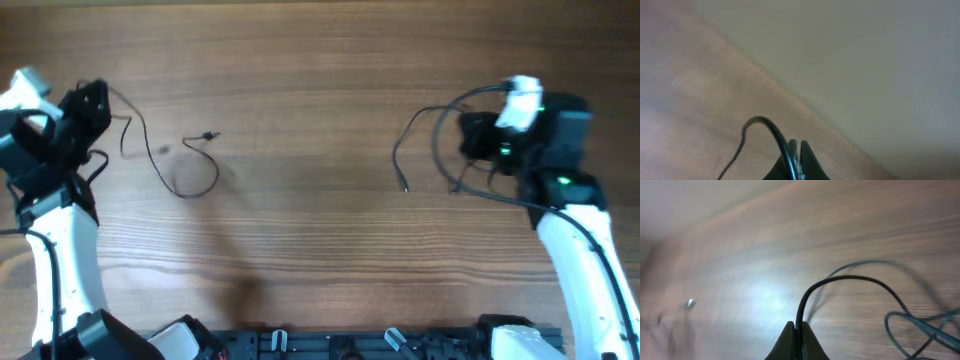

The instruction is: Untangle cables

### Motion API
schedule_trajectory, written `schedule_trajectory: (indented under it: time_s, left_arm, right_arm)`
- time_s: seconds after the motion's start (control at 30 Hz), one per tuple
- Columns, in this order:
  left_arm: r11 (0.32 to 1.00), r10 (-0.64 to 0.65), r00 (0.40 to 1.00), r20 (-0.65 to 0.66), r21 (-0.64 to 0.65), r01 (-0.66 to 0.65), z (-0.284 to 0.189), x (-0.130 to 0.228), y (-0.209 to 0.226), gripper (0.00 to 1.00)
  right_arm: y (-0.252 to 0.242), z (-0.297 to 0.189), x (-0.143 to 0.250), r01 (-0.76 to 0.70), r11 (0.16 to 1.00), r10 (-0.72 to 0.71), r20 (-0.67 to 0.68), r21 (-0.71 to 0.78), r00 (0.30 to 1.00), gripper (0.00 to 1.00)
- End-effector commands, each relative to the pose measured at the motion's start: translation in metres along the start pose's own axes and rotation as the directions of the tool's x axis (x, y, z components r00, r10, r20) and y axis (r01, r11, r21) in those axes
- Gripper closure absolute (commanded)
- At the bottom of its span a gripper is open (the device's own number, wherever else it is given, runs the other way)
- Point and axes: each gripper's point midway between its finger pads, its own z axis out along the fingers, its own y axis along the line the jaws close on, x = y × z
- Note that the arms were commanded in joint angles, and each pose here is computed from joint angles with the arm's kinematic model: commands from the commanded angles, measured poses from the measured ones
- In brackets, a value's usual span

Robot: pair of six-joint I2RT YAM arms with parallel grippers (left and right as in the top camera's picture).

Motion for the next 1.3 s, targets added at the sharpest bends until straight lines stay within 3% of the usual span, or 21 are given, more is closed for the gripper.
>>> schedule_trajectory:
  time_s: [0.0, 0.03, 0.17, 0.27, 0.3, 0.47, 0.67, 0.77, 0.83, 0.87, 0.9, 0.93, 0.97, 1.03, 1.1, 1.13, 1.2, 1.27]
  left_arm:
    - [0.973, 0.230, 0.964, 0.131, -0.056, -0.224, -0.006, -0.050, -0.023, 0.96]
    - [0.960, 0.279, 0.948, 0.156, -0.077, -0.269, -0.008, -0.061, -0.027, 0.96]
    - [0.835, 0.547, 0.790, 0.278, -0.254, -0.489, -0.026, -0.130, -0.051, 0.96]
    - [0.749, 0.658, 0.677, 0.328, -0.381, -0.543, -0.037, -0.181, -0.068, 0.96]
    - [0.742, 0.667, 0.665, 0.336, -0.383, -0.551, -0.034, -0.189, -0.072, 0.96]
    - [0.755, 0.643, 0.715, 0.274, -0.385, -0.532, 0.011, -0.191, -0.029, 0.96]
    - [0.680, 0.608, 0.790, 0.080, -0.567, -0.466, 0.062, -0.160, 0.105, 0.96]
    - [0.707, 0.546, 0.838, 0.009, -0.541, -0.455, 0.090, -0.125, 0.153, 0.96]
    - [0.759, 0.436, 0.900, 0.009, -0.541, -0.362, 0.110, -0.095, 0.192, 0.95]
    - [0.774, 0.398, 0.917, 0.015, -0.543, -0.326, 0.114, -0.089, 0.199, 0.90]
    - [0.796, 0.326, 0.945, 0.032, -0.548, -0.256, 0.117, -0.078, 0.211, 0.71]
    - [0.808, 0.240, 0.969, 0.063, -0.567, -0.163, 0.117, -0.071, 0.222, 0.24]
    - [0.814, 0.149, 0.982, 0.112, -0.578, -0.057, 0.114, -0.068, 0.229, 0.00]
    - [0.827, 0.043, 0.983, 0.180, -0.558, 0.066, 0.109, -0.072, 0.223, 0.00]
    - [0.869, 0.027, 0.982, 0.185, -0.489, 0.069, 0.104, -0.085, 0.192, 0.00]
    - [0.897, 0.030, 0.982, 0.187, -0.438, 0.056, 0.097, -0.097, 0.164, 0.00]
    - [0.919, 0.042, 0.981, 0.189, -0.392, 0.036, 0.080, -0.113, 0.116, 0.01]
    - [0.927, 0.045, 0.984, 0.170, -0.374, 0.022, 0.060, -0.115, 0.071, 0.00]
  right_arm:
    - [0.011, 0.034, 0.040, -0.036, 0.999, 0.038, -0.152, 0.019, 0.988, 0.95]
    - [0.017, 0.041, 0.052, -0.037, 0.999, 0.036, -0.196, 0.000, 0.980, 0.95]
    - [0.030, 0.069, 0.093, -0.022, 0.999, 0.013, -0.333, -0.023, 0.943, 0.95]
    - [0.032, 0.083, 0.109, -0.064, 0.998, 0.057, -0.377, -0.007, 0.925, 0.95]
    - [0.032, 0.086, 0.111, -0.085, 0.996, 0.080, -0.380, 0.002, 0.921, 0.95]
    - [0.030, 0.088, 0.111, -0.108, 0.994, 0.106, -0.380, 0.016, 0.919, 0.95]
    - [0.030, 0.088, 0.112, -0.112, 0.994, 0.110, -0.384, 0.019, 0.917, 0.88]
    - [0.032, 0.089, 0.112, -0.138, 0.990, 0.137, -0.381, 0.026, 0.914, 0.88]
    - [0.034, 0.089, 0.114, -0.155, 0.987, 0.155, -0.384, 0.032, 0.910, 0.87]
    - [0.035, 0.089, 0.114, -0.152, 0.988, 0.151, -0.386, 0.029, 0.910, 0.87]
    - [0.037, 0.089, 0.115, -0.149, 0.988, 0.148, -0.388, 0.027, 0.910, 0.84]
    - [0.038, 0.089, 0.116, -0.147, 0.989, 0.144, -0.390, 0.024, 0.909, 0.80]
    - [0.038, 0.089, 0.116, -0.146, 0.989, 0.144, -0.390, 0.023, 0.909, 0.78]
    - [0.038, 0.089, 0.116, -0.144, 0.989, 0.141, -0.390, 0.022, 0.910, 0.70]
    - [0.038, 0.090, 0.115, -0.142, 0.990, 0.138, -0.387, 0.020, 0.912, 0.57]
    - [0.039, 0.090, 0.115, -0.141, 0.990, 0.137, -0.385, 0.017, 0.913, 0.43]
    - [0.044, 0.090, 0.114, -0.146, 0.989, 0.130, -0.390, -0.012, 0.911, 0.00]
    - [0.058, 0.089, 0.111, -0.144, 0.985, 0.096, -0.394, -0.093, 0.914, 0.00]
